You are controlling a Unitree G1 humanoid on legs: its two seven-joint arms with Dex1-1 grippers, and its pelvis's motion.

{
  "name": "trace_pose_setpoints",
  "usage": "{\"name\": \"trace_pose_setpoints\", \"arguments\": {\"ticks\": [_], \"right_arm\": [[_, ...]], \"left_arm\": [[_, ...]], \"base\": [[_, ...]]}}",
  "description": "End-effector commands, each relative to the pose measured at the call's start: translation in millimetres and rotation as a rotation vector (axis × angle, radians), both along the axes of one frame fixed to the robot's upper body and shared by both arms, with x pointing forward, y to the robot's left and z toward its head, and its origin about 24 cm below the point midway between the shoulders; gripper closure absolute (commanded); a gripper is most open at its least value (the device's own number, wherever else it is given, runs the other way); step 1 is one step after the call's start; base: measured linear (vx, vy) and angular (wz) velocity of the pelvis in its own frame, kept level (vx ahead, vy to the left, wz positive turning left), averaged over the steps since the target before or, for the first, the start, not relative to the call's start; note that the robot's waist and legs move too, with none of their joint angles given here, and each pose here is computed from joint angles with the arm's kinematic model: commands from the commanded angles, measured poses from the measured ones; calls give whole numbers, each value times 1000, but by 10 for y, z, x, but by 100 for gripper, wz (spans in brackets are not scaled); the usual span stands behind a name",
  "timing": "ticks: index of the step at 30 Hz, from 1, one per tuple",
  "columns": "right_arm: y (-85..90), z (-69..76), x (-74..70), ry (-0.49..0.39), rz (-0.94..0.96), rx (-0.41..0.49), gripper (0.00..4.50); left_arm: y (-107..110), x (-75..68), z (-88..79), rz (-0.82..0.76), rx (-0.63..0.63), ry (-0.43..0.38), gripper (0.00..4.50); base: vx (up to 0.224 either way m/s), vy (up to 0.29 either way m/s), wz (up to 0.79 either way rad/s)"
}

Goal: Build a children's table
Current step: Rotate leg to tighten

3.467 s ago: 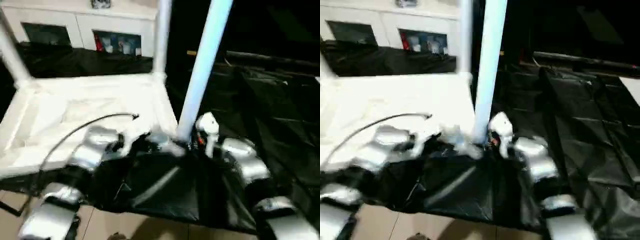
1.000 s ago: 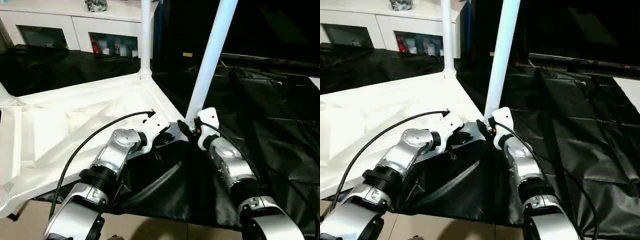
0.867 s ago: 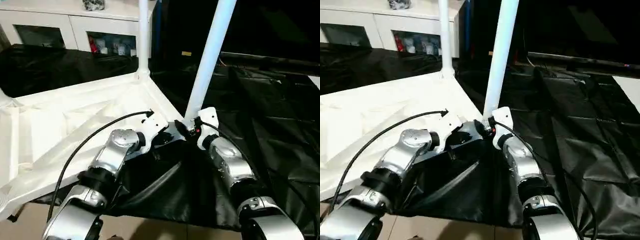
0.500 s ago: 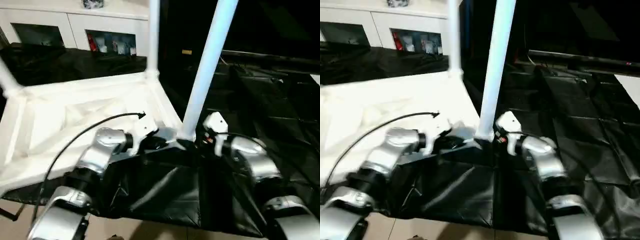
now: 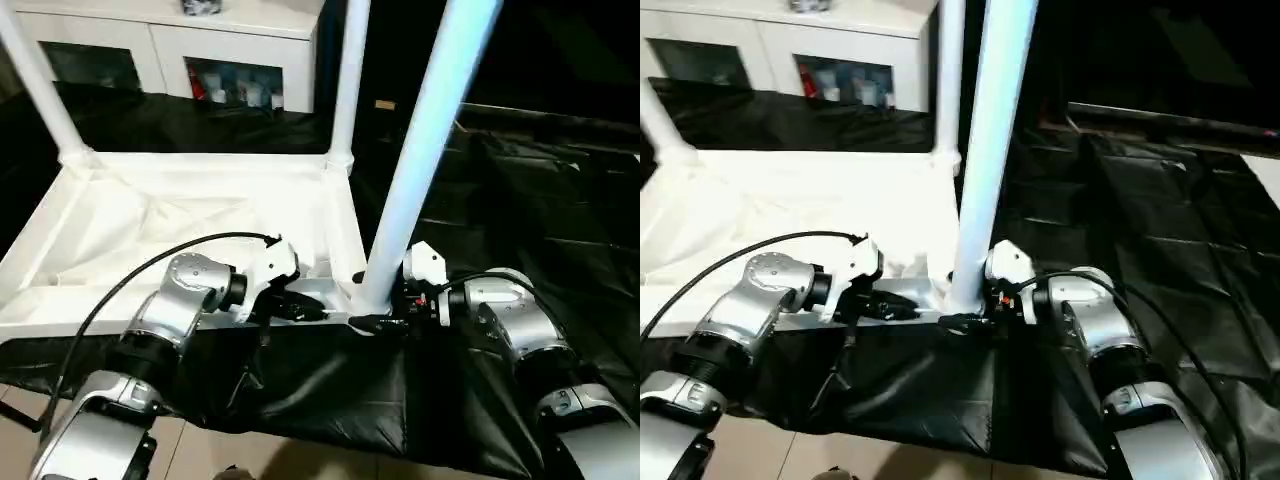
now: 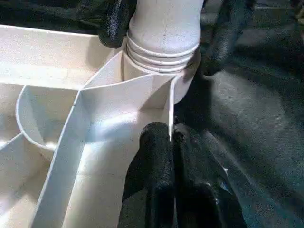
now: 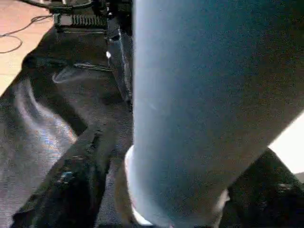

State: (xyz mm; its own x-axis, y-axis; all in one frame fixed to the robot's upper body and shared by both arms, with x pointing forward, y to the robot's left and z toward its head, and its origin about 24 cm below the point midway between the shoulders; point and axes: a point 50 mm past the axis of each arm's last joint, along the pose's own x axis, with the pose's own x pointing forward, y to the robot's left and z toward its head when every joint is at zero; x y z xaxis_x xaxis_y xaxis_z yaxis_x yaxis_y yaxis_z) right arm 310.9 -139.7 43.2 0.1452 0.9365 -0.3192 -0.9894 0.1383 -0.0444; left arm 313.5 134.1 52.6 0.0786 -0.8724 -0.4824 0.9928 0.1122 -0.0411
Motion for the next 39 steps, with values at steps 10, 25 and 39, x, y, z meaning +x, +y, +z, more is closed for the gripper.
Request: {"name": "trace_pose_setpoints", "arguments": {"ticks": [10, 25, 39], "right_arm": [[116, -121, -84, 35, -12, 28, 192], [861, -400, 29, 115, -666, 142, 199], [629, -236, 86, 77, -510, 169, 72]], "left_arm": [[-81, 113, 80, 115, -69, -89, 450], [-768, 186, -67, 424, -50, -137, 450], [-626, 104, -20, 312, -100, -133, 450]], "base": [[0, 0, 0], [0, 0, 0], [0, 0, 0]]}}
